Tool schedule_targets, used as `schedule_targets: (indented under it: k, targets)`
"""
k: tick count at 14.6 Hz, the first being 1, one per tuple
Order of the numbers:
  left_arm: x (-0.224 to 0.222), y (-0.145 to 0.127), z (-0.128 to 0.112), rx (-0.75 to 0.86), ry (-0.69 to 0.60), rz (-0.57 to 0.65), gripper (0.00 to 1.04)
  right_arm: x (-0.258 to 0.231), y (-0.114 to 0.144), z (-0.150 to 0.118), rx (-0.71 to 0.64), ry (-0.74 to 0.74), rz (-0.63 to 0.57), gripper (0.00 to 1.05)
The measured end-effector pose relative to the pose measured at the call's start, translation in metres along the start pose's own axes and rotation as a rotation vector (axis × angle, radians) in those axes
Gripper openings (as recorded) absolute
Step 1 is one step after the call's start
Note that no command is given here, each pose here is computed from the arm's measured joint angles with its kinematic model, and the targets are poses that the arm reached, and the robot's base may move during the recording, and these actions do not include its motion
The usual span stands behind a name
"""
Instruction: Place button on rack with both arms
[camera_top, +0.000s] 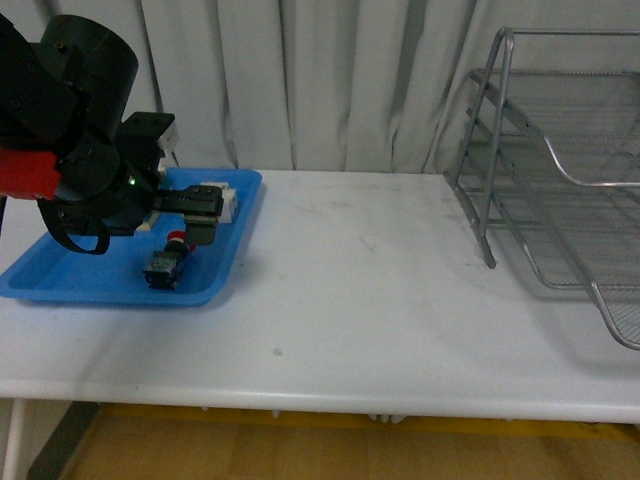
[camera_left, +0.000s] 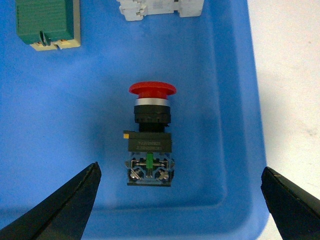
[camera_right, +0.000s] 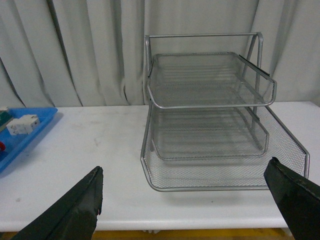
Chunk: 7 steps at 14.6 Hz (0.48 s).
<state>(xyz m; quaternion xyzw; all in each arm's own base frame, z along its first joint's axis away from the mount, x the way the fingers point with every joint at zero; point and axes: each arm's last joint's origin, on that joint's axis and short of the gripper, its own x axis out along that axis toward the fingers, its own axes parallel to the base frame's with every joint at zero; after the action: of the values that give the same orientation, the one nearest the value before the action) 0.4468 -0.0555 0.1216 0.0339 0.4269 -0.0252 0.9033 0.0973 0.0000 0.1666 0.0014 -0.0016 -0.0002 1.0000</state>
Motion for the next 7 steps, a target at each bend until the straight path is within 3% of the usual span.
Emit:
schedule_targets:
  k: [7]
  targets:
    - [0.031,0.006,0.002,0.006,0.061,0.044,0.98,0.000,0.000,0.000,0.000,0.000,0.000,0.98]
